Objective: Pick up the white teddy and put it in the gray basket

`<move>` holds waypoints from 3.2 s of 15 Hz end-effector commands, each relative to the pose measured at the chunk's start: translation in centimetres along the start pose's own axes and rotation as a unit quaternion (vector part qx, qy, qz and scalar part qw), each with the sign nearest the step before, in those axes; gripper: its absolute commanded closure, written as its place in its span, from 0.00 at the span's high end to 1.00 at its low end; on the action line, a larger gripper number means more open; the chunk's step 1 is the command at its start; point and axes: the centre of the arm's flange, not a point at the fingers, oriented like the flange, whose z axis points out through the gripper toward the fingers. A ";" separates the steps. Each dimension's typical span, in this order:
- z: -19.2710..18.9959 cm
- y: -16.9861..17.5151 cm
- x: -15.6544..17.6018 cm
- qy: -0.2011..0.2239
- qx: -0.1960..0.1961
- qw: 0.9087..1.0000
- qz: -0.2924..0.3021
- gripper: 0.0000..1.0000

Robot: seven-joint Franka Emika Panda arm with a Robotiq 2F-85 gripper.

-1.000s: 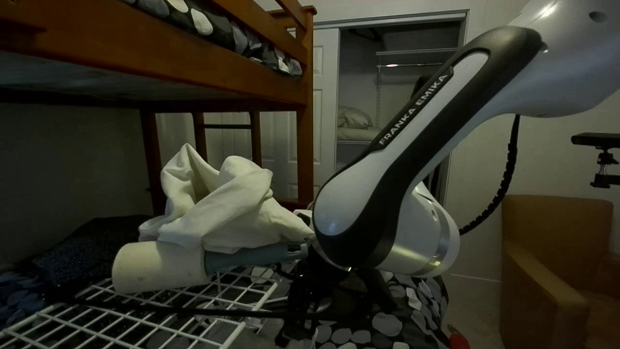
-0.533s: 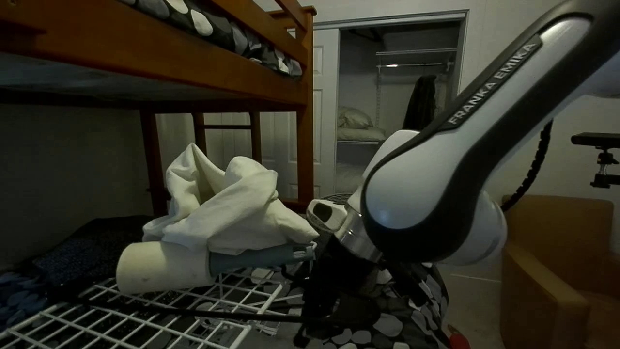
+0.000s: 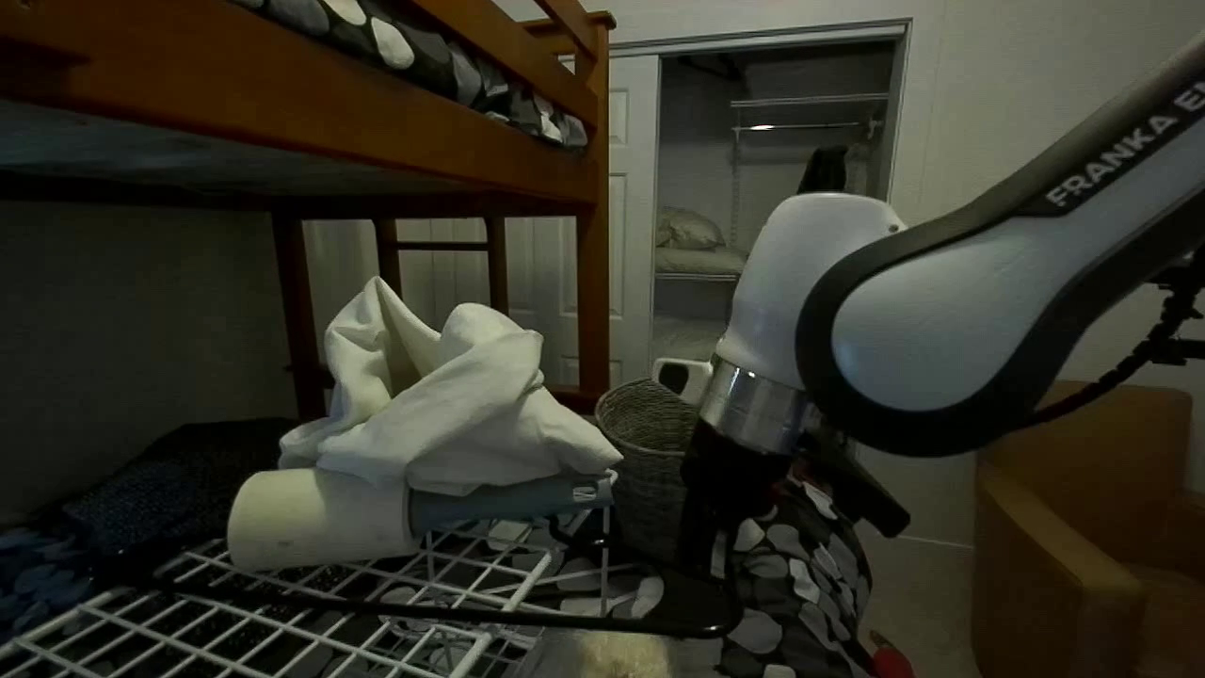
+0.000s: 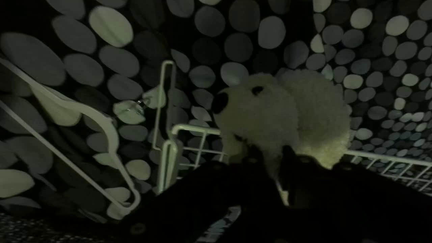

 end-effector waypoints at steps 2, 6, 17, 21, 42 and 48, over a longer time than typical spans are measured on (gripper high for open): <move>-7.5 -1.4 -5.8 -0.025 -0.060 0.992 0.112 0.04; -7.0 0.1 -1.9 -0.029 -0.051 0.990 0.128 0.14; -14.4 5.7 -10.0 -0.040 -0.203 0.926 0.317 0.04; -15.2 6.5 -7.5 -0.041 -0.188 0.931 0.309 0.04; -21.5 34.0 -11.4 0.216 -0.197 0.896 0.334 0.04; -19.5 35.3 -9.8 0.226 -0.154 0.896 0.351 0.54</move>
